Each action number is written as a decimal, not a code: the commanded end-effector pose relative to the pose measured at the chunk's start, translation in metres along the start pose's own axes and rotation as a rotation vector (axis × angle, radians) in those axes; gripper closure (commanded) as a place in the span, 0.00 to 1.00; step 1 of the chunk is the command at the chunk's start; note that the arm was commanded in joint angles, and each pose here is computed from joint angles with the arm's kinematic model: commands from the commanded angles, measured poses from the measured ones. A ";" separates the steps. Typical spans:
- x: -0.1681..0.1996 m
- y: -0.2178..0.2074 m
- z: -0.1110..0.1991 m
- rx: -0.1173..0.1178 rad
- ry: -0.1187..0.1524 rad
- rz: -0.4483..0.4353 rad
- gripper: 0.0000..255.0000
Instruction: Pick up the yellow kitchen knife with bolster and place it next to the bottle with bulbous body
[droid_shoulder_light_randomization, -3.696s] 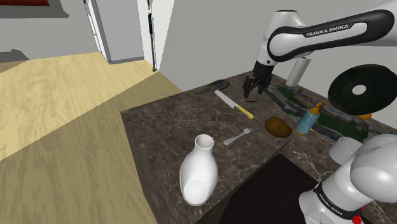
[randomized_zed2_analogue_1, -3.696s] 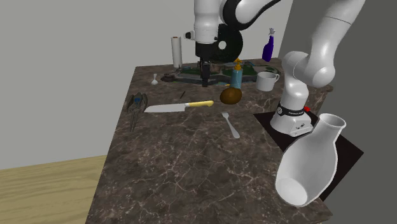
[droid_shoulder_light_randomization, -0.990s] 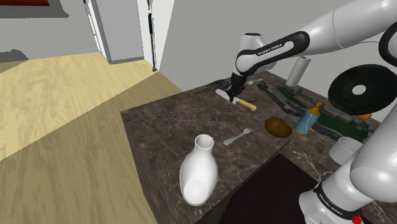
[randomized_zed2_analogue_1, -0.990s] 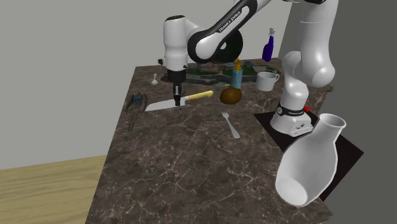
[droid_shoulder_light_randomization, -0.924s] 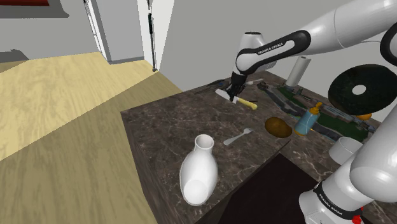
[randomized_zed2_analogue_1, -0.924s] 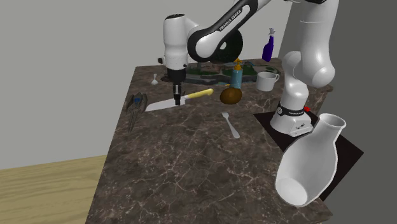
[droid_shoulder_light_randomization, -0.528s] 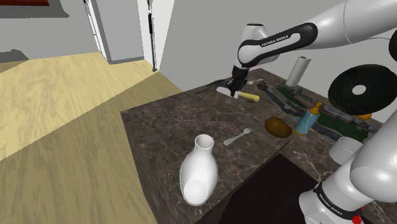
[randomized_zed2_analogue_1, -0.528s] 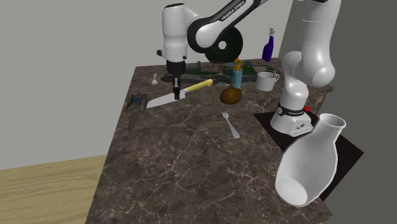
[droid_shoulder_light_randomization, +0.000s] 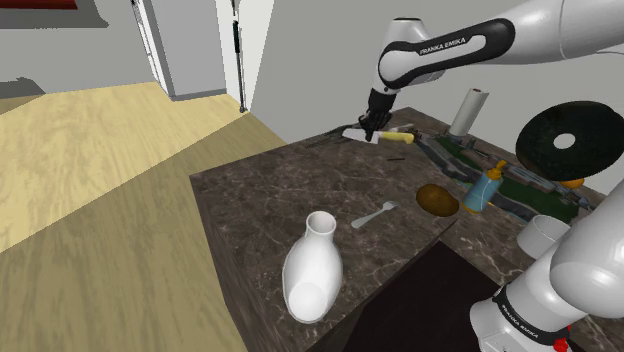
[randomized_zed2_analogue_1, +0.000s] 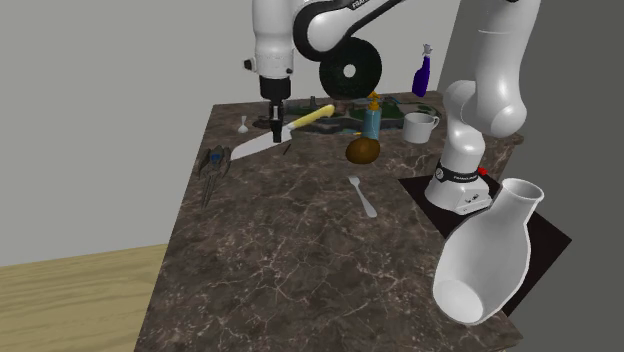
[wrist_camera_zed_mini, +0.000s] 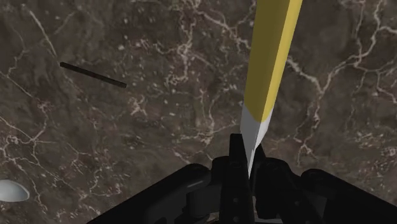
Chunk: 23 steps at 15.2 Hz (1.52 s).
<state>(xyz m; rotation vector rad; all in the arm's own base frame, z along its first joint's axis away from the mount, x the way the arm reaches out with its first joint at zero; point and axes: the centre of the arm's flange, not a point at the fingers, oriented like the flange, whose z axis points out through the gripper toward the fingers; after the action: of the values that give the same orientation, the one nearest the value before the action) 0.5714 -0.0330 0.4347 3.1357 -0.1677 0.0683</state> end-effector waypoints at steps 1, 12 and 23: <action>0.000 0.000 -0.010 0.000 0.000 0.000 1.00; 0.003 -0.001 -0.068 0.000 0.000 0.000 1.00; 0.005 -0.001 -0.126 0.000 0.000 0.000 1.00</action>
<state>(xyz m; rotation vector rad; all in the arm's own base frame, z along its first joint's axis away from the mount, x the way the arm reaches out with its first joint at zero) 0.5716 -0.0332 0.5561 3.1358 -0.1679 0.0684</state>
